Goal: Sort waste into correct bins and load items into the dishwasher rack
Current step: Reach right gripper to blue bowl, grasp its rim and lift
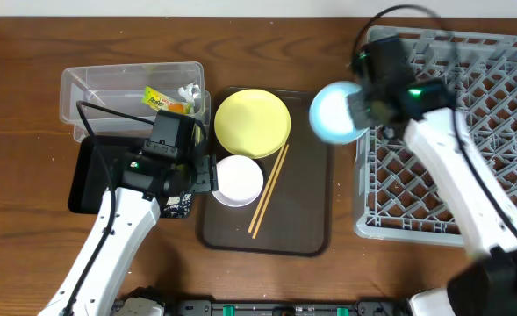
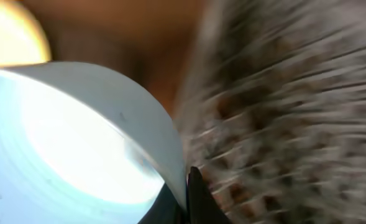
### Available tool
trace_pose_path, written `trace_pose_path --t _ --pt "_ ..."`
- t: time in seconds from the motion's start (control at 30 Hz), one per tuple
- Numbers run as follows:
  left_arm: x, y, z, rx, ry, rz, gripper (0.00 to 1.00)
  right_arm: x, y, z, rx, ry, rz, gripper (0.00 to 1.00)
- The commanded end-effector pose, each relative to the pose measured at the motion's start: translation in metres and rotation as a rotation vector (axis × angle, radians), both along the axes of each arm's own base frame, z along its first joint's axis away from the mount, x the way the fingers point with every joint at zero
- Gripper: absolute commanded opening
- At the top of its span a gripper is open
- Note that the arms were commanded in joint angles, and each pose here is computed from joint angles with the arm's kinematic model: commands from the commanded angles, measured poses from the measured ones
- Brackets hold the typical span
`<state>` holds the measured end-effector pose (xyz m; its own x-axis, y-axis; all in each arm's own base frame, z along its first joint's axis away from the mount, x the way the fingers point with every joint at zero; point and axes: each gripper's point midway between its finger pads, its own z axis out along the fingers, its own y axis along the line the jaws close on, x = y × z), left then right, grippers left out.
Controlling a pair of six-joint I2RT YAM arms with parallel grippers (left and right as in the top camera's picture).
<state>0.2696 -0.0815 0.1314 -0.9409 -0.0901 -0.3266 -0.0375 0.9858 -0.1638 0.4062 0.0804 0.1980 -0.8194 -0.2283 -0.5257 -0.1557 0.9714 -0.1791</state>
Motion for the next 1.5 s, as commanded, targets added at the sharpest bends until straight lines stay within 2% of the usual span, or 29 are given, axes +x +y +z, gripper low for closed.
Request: trace_pose_path --t 0.0,0.43,0.67,1.13,1.47 --pt "0.002 0.002 0.003 0.011 -0.014 -0.001 0.70 0.013 -0.050 0.037 -0.131 -0.156 -0.202 0.01" --pt "0.002 0.002 0.003 0.011 -0.014 -0.001 0.71 0.051 -0.129 0.093 -0.378 -0.526 -0.639 0.01" --pt "0.002 0.002 0.003 0.010 -0.014 0.000 0.71 0.069 -0.155 0.074 -0.504 -0.582 -0.801 0.01" --pt "0.002 0.002 0.003 0.006 -0.012 0.002 0.72 0.106 -0.154 -0.003 -0.513 -0.517 -0.769 0.01" --pt "0.002 0.002 0.003 0.006 -0.012 0.002 0.72 0.117 -0.145 -0.014 -0.471 -0.530 -0.745 0.01"
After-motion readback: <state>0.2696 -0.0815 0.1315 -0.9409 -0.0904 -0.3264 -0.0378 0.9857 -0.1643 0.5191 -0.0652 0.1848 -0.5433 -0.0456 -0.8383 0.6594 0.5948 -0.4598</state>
